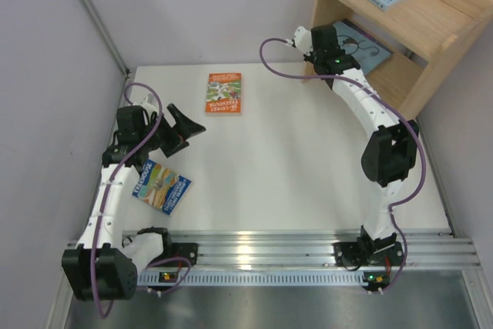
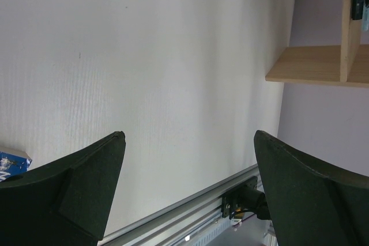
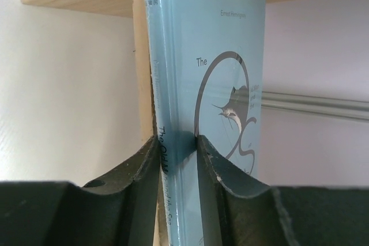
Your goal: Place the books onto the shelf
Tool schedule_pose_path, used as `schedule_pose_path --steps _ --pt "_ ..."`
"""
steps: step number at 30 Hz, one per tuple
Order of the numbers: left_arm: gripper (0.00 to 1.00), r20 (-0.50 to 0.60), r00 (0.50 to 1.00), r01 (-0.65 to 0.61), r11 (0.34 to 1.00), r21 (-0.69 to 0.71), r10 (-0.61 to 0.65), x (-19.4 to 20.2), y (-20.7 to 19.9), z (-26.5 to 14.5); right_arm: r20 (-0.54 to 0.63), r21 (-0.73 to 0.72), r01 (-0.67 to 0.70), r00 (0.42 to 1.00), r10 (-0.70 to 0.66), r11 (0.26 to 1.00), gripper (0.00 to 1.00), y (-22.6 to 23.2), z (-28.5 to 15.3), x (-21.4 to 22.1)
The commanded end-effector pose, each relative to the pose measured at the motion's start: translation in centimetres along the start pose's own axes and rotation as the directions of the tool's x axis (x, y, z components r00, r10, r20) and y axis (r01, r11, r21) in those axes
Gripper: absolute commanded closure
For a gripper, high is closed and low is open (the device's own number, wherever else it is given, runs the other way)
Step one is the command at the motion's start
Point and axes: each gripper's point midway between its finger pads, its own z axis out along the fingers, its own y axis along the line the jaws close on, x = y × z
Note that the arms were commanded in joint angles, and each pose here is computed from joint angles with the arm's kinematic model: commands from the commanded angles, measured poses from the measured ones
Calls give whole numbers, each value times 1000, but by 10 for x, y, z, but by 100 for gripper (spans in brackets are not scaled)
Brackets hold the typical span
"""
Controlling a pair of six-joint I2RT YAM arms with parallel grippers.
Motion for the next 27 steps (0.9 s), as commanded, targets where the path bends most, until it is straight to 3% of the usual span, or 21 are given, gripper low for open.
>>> schedule_pose_path --steps 1,13,22,27 --pt "2 62 996 -64 997 37 62 -14 -22 -13 63 121 -51 997 44 991 72 -45 -18 -9" --pt "3 80 995 -55 998 30 53 -16 -27 -13 59 144 -33 998 25 989 74 -47 -1 -7" --pt "3 58 997 -60 998 25 58 -9 -28 -8 70 102 -46 997 39 994 62 -40 -1 -7" --pt "3 57 996 -64 998 24 62 -9 -29 -6 89 65 -71 994 65 995 63 -36 -6 -9"
